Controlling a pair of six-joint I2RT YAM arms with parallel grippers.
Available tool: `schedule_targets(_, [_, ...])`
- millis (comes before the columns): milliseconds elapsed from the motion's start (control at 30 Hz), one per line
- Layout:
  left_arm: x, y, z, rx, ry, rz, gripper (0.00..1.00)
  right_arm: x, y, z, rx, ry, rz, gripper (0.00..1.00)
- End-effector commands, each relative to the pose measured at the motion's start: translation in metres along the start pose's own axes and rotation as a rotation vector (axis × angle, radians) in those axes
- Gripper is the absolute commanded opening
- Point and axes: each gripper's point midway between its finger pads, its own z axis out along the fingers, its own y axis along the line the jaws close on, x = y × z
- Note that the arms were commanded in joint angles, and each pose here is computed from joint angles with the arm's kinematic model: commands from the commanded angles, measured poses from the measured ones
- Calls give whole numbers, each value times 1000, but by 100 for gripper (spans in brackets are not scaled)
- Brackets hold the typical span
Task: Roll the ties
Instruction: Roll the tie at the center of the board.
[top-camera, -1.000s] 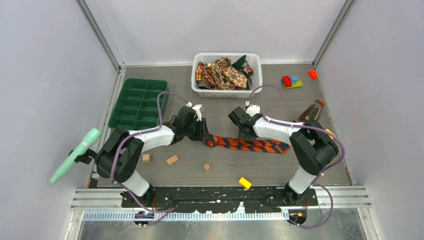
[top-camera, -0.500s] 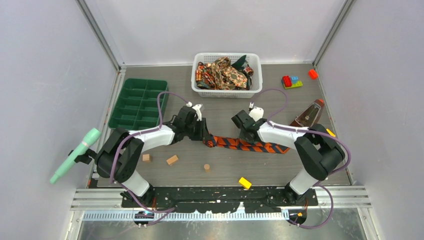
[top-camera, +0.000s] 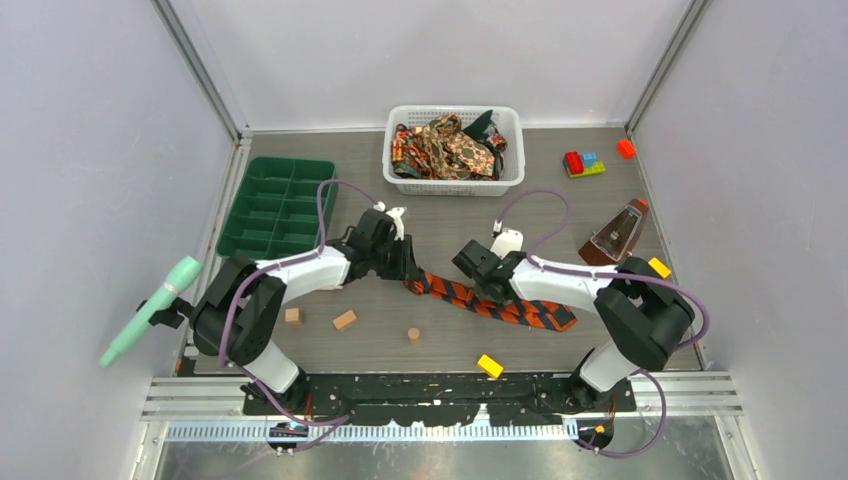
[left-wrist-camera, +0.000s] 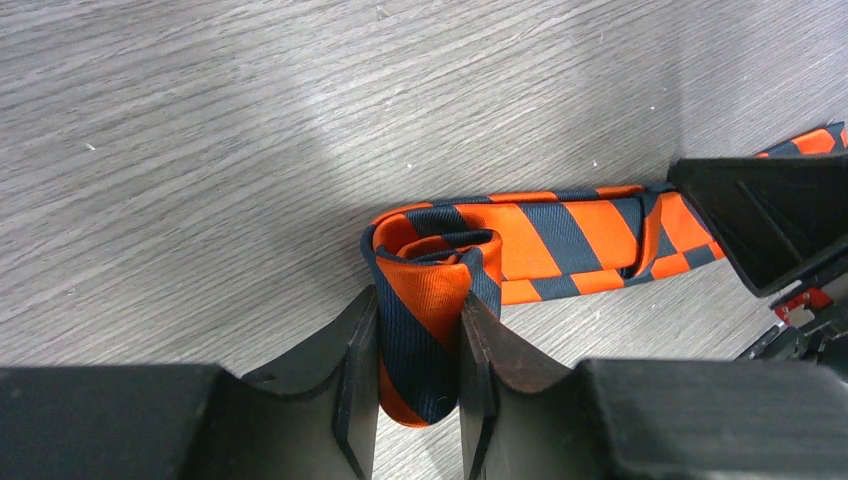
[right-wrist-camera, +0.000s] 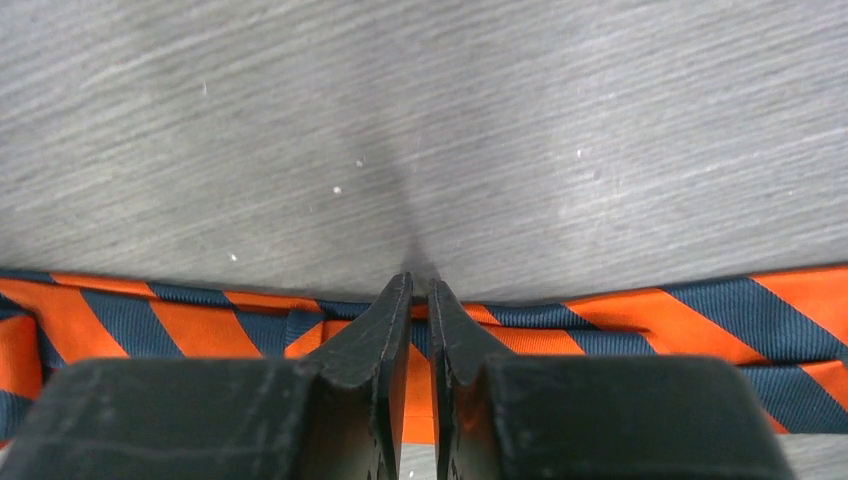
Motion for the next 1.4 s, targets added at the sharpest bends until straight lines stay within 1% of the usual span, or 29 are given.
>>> schedule_targets(0, [-19, -2, -13, -27, -48, 46, 30, 35, -27, -16, 65, 113, -43, 17])
schedule_targets(200, [-21, 2, -14, -53, -62, 54, 29, 29, -25, -26, 32, 95, -37, 17])
schedule_targets(333, [-21, 2, -15, -98, -66, 91, 28, 28, -25, -28, 18, 95, -40, 18])
schedule_targets(900, [-33, 1, -23, -433, -142, 360, 24, 8, -22, -52, -79, 32, 0, 20])
schedule_targets(1167, [-32, -9, -22, -577, -165, 524, 21, -6, -27, -74, -142, -19, 83, 21])
schedule_targets(1367, [-28, -13, -17, -699, -173, 655, 18, -22, -33, -97, -225, -77, 161, 21])
